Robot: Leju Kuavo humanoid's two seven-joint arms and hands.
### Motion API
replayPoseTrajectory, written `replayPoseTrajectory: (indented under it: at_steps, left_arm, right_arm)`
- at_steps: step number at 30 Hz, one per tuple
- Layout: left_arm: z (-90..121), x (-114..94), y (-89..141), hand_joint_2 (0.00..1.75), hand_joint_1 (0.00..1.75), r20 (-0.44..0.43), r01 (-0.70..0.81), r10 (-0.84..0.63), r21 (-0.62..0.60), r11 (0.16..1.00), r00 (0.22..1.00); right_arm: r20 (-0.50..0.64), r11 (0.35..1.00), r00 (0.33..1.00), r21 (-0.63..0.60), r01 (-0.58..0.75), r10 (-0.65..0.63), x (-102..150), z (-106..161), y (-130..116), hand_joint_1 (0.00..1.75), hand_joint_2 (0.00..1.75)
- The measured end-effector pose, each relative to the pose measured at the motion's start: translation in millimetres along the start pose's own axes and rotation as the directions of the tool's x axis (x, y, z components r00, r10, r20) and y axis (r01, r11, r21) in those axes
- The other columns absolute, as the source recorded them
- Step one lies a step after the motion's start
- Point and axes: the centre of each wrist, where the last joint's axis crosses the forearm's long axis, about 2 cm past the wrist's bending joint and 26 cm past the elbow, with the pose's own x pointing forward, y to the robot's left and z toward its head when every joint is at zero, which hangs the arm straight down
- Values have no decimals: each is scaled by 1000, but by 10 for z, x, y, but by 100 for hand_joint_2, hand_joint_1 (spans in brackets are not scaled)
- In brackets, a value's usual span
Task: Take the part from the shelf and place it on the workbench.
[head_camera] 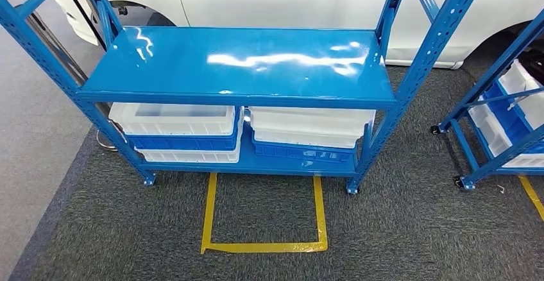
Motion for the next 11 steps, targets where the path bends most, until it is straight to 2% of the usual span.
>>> replayPoseTrajectory:
  at_steps: [11]
  left_arm:
    - [-2,32,-15,175,0,4,10,-10,-6,1000,1000]
  right_arm:
    - [-18,1000,1000,0,2,-2,13,-5,10,0,175]
